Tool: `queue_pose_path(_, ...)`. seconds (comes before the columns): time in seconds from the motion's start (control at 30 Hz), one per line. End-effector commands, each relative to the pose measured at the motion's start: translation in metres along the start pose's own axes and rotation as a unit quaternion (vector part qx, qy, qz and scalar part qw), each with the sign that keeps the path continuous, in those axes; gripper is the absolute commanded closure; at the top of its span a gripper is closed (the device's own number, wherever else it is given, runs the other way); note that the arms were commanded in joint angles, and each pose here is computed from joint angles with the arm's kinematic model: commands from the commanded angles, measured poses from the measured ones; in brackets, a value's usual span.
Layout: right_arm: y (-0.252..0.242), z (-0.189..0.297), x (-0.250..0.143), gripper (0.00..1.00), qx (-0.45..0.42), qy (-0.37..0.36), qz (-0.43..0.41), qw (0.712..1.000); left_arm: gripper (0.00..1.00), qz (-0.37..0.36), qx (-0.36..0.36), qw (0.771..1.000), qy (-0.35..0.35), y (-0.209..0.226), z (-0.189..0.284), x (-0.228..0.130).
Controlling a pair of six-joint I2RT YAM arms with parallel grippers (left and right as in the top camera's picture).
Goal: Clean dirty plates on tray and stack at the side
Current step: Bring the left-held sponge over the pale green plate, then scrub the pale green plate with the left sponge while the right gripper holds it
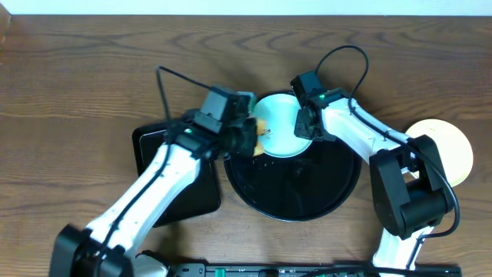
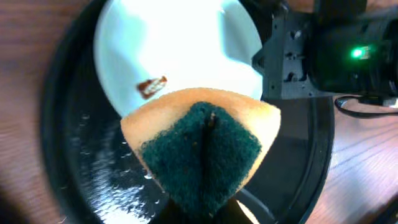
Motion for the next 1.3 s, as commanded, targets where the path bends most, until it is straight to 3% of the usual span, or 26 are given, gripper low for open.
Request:
queue_pose_path(0.0, -0.002, -0.017, -0.032, 0.98, -0.010, 0.050, 0.026, 0.998, 0.93, 0.034, -0.027, 0.999, 0.015, -0.010, -0.032, -0.002)
queue_pose_path(0.23, -0.004, -0.018, -0.032, 0.99, -0.012, 0.052, 0.025, 0.998, 0.93, 0.072, -0.098, 0.992, 0.023, -0.023, -0.074, 0.001)
queue_pose_path(0.5, -0.004, -0.017, -0.032, 0.98, -0.012, 0.052, 0.025, 0.998, 0.93, 0.120, -0.097, 0.987, 0.032, -0.010, -0.115, -0.004)
queue_pose_path(0.77, -0.007, -0.017, -0.035, 0.98, -0.018, 0.057, 0.027, 0.998, 0.93, 0.175, -0.121, 0.977, -0.028, -0.011, -0.132, 0.025)
queue_pose_path(1.27, -0.012, -0.017, -0.036, 0.98, -0.032, 0.058, 0.028, 0.997, 0.93, 0.287, -0.046, 0.956, -0.047, 0.020, -0.137, 0.026)
Point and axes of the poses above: each gripper's point midway between its finger pads, its own z axis back along the fingers, its own y axis along the line the jaws close on, x = y × z, the point moved 1 cm from there along z, back along the fingers, and after that the axes turned 9 degrees about -z, right-handed, at the moved point
